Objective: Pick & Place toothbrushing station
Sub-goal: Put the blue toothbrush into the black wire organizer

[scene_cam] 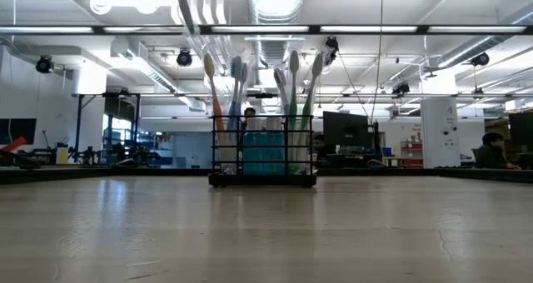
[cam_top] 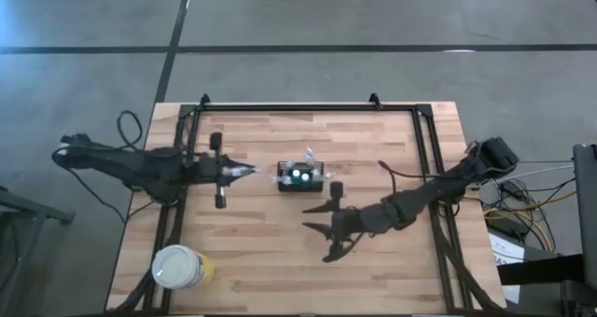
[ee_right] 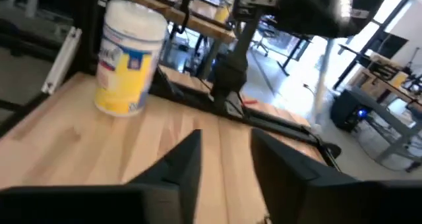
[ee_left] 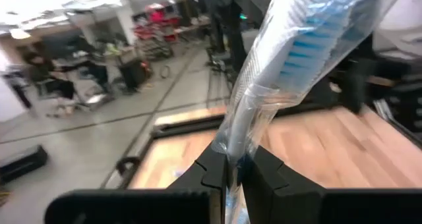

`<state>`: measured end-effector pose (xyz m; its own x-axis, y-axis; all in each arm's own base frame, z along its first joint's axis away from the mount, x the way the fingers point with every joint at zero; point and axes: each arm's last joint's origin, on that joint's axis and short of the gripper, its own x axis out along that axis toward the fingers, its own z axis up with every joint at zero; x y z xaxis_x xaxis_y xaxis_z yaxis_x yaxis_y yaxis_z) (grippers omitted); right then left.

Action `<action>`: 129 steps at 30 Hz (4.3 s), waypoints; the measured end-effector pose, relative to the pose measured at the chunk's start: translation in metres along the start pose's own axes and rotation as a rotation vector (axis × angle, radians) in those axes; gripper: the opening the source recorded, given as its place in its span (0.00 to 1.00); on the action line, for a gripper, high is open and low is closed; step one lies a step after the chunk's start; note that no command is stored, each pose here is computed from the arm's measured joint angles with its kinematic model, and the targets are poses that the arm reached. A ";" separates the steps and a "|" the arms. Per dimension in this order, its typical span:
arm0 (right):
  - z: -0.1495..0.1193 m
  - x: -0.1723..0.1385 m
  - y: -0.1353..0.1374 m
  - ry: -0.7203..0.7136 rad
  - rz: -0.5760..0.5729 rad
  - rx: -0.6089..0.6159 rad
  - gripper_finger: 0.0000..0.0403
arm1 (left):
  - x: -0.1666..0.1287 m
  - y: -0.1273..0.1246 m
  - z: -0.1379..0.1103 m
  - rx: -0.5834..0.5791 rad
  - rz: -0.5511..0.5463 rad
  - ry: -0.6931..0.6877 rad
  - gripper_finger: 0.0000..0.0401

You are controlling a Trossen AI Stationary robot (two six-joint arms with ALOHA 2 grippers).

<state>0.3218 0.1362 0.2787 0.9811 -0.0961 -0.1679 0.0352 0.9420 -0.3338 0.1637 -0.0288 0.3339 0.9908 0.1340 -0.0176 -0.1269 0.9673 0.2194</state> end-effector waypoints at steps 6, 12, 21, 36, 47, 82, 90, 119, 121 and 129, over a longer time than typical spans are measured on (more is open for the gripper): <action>-0.019 -0.043 -0.020 -0.138 0.113 0.065 0.05 | 0.017 0.013 -0.034 -0.005 -0.057 0.027 0.07; -0.030 -0.093 -0.048 -0.234 0.191 0.187 0.02 | 0.021 0.031 -0.047 -0.013 -0.175 0.024 0.07; -0.060 -0.131 -0.062 -0.311 0.185 0.226 0.02 | 0.014 0.049 -0.051 -0.030 -0.266 0.007 0.07; -0.118 -0.168 -0.071 -0.430 0.151 0.320 0.02 | -0.033 0.043 -0.065 0.065 -0.300 0.007 0.07; -0.131 -0.171 -0.071 -0.460 0.065 0.332 0.02 | -0.029 0.037 -0.103 0.006 -0.188 -0.159 0.07; -0.129 -0.170 -0.071 -0.448 0.058 0.284 0.02 | 0.107 0.071 -0.114 -0.082 -0.239 0.208 0.07; -0.129 -0.170 -0.072 -0.449 0.058 0.283 0.02 | 0.107 0.071 -0.116 -0.093 -0.217 0.223 0.07; -0.129 -0.170 -0.072 -0.448 0.058 0.283 0.02 | 0.126 0.068 -0.155 -0.165 -0.183 0.323 0.27; -0.129 -0.170 -0.071 -0.447 0.058 0.283 0.02 | 0.123 0.069 -0.150 -0.165 -0.180 0.308 0.33; -0.129 -0.170 -0.071 -0.447 0.059 0.286 0.02 | 0.114 0.071 -0.138 -0.163 -0.157 0.303 0.53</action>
<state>0.1279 0.0437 0.2113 0.9661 0.0468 0.2538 -0.0329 0.9977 -0.0588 0.2612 0.0844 0.2130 0.9431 0.0151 -0.3323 -0.0041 0.9994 0.0337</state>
